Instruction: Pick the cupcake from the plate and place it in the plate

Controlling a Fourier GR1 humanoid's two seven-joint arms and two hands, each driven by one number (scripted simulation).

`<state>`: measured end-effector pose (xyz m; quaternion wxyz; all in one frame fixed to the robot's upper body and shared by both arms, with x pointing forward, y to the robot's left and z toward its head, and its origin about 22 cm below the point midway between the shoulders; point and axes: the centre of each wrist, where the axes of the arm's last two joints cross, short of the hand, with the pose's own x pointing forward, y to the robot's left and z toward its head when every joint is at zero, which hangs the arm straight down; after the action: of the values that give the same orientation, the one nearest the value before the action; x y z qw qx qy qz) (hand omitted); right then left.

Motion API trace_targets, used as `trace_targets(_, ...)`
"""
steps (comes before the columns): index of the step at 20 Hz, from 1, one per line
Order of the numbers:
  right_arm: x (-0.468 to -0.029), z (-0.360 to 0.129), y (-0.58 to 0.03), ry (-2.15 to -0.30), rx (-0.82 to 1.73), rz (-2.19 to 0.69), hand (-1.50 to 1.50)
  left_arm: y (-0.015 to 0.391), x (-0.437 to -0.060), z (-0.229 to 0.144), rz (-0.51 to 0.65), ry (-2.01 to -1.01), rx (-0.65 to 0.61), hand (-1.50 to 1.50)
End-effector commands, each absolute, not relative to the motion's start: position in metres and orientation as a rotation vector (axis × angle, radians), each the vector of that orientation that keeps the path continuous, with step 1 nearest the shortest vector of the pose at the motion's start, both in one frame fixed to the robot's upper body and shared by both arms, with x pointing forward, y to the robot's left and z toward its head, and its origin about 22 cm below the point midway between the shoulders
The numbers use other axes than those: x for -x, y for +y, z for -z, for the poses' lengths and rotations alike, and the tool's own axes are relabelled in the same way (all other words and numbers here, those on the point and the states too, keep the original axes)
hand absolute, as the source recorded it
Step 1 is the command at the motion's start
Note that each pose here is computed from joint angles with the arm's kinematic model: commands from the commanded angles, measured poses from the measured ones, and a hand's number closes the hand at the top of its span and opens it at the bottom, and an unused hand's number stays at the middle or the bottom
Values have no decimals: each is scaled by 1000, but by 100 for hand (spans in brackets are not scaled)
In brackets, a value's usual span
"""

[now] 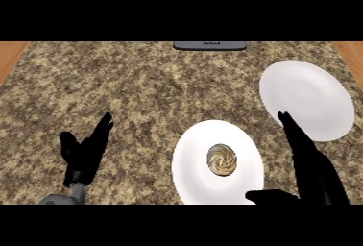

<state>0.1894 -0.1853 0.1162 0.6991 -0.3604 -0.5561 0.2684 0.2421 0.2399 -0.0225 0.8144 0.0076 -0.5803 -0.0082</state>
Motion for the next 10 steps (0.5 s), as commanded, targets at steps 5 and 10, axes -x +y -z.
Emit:
trace_targets(5, -202, -107, -130, -1108, 777, -648, -150, 239, -236, 41, 6, -1180, -19, 0)
trace_targets(10, -198, -80, -113, -1084, 715, -664, -150, 239, -231, 31, 18, -1196, -8, 0)
